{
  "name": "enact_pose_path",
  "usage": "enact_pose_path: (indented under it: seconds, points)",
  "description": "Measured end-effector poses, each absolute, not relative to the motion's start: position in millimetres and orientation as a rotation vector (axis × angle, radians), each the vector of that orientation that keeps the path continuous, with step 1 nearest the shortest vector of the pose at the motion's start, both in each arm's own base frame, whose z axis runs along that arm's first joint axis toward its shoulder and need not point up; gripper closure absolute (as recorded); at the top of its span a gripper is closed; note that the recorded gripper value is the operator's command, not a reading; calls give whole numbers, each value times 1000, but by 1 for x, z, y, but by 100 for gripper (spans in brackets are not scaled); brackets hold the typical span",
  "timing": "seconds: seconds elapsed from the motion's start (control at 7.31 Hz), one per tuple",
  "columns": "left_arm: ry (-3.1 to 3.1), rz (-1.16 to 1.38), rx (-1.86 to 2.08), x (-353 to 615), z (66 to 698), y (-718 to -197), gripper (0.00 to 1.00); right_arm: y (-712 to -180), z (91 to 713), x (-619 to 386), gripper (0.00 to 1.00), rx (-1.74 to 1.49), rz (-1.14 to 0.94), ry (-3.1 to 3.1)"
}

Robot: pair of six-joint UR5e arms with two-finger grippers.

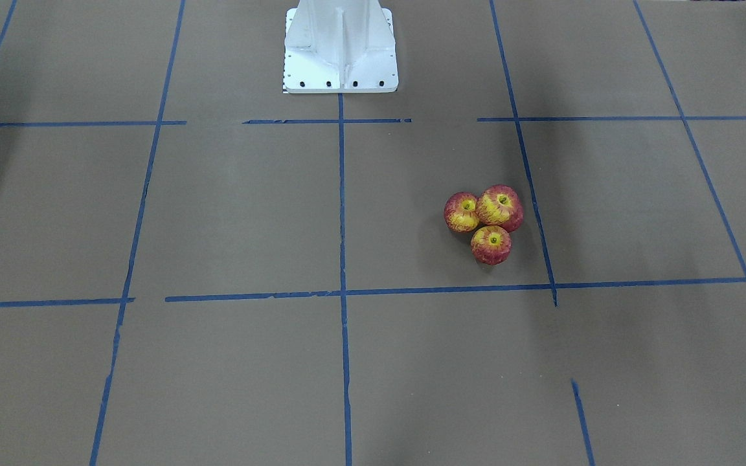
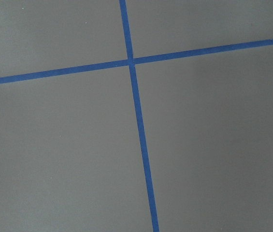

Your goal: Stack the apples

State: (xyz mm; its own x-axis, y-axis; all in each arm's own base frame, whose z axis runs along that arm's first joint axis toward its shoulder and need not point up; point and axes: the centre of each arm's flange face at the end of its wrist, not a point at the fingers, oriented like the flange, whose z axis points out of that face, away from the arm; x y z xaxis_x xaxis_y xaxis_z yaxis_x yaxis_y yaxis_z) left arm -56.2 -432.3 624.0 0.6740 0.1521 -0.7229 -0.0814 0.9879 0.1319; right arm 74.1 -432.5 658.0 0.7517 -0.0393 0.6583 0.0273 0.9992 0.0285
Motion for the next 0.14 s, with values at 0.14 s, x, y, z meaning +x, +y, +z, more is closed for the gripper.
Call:
enact_pose_path:
  seconds: [0.14]
  points:
    - [820, 127, 86, -57, 626, -430, 0, -432, 658, 74, 0, 17, -36, -719]
